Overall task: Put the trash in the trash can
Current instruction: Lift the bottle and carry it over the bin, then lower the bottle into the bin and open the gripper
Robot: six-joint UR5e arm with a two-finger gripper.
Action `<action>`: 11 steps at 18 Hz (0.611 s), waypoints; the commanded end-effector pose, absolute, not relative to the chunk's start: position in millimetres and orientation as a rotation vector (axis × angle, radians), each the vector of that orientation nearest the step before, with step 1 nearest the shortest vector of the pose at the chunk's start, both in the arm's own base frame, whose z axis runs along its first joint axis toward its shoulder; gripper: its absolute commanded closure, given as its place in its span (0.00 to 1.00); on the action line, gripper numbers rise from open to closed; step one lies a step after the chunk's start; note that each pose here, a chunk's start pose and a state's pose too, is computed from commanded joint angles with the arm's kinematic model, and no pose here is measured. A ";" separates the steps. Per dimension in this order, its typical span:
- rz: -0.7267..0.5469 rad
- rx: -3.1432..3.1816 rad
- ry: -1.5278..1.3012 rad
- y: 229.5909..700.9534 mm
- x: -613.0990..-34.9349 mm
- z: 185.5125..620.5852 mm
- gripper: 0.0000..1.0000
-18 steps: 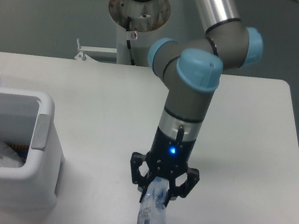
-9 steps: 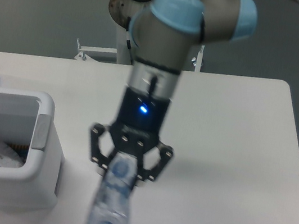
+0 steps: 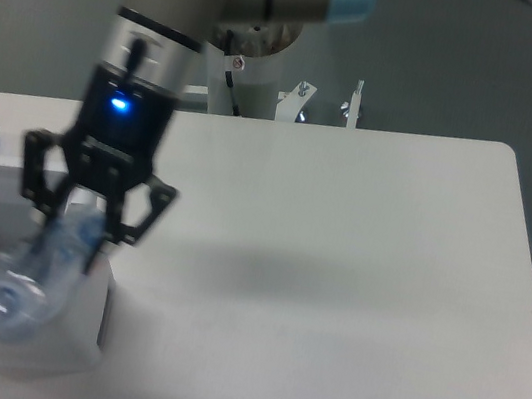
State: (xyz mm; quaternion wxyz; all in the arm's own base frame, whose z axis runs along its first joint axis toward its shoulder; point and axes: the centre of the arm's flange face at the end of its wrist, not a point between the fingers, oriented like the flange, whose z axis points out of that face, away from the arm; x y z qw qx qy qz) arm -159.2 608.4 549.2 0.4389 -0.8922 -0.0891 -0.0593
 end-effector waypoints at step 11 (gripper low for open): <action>-0.233 -2.298 -0.218 621.5 -126.1 501.5 0.31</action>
